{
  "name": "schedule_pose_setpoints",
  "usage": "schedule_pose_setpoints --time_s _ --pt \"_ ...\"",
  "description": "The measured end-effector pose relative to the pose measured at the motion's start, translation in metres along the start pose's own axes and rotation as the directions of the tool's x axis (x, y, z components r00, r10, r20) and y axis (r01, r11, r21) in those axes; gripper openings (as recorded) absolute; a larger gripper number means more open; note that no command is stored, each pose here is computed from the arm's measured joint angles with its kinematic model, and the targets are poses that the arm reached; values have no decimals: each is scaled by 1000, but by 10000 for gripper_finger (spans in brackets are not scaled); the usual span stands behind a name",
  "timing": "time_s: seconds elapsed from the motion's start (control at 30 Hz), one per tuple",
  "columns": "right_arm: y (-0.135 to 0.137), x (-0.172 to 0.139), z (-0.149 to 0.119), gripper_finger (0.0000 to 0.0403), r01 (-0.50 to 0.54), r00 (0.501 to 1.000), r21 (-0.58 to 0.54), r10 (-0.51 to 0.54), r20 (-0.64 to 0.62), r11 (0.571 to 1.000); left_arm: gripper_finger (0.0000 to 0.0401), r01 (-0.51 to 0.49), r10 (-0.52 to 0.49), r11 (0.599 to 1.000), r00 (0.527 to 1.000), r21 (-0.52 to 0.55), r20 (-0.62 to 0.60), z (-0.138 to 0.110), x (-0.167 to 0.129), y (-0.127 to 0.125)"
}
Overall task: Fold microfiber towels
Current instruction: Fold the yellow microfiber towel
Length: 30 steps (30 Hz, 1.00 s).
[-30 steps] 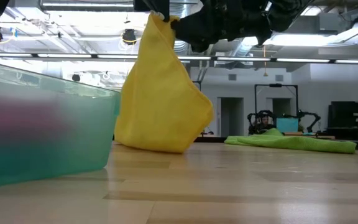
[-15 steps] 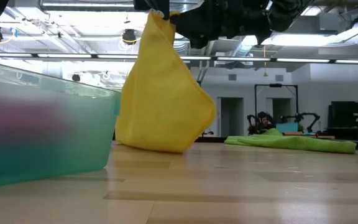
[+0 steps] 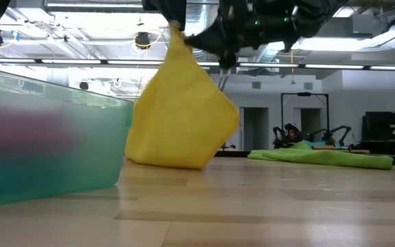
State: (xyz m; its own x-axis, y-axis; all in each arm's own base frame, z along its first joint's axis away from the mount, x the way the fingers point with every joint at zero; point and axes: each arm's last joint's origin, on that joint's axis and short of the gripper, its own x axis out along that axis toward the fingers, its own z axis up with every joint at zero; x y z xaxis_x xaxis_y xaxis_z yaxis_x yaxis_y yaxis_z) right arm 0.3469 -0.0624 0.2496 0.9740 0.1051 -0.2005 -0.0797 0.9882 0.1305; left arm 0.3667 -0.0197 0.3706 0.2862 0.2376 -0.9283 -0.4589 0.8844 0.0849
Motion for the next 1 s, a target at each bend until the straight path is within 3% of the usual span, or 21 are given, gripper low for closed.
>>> schedule_pose_setpoints --time_s 0.17,0.27,0.37,0.5,0.73,1.0 --pt "-38 -13 -5 3 146 989 184 -136 -66 972 114 -15 15 999 1000 -35 -1 -1 1 -1" --pt "-63 -26 -15 2 251 964 293 -211 -160 923 143 -113 119 987 992 -110 48 1 3 0" --pt "-83 -39 -26 1 381 914 329 -298 -276 864 159 -208 227 967 966 -147 126 3 5 -2" --pt "-101 -54 -33 1 455 874 340 -340 -348 823 164 -259 289 952 937 -162 196 11 17 -12" --pt "-123 -74 -40 1 530 830 357 -386 -402 769 164 -239 240 970 932 -35 273 29 71 -40" --pt "-136 -91 -49 1 531 815 368 -343 -466 763 164 -117 120 993 934 -29 337 30 133 -44"
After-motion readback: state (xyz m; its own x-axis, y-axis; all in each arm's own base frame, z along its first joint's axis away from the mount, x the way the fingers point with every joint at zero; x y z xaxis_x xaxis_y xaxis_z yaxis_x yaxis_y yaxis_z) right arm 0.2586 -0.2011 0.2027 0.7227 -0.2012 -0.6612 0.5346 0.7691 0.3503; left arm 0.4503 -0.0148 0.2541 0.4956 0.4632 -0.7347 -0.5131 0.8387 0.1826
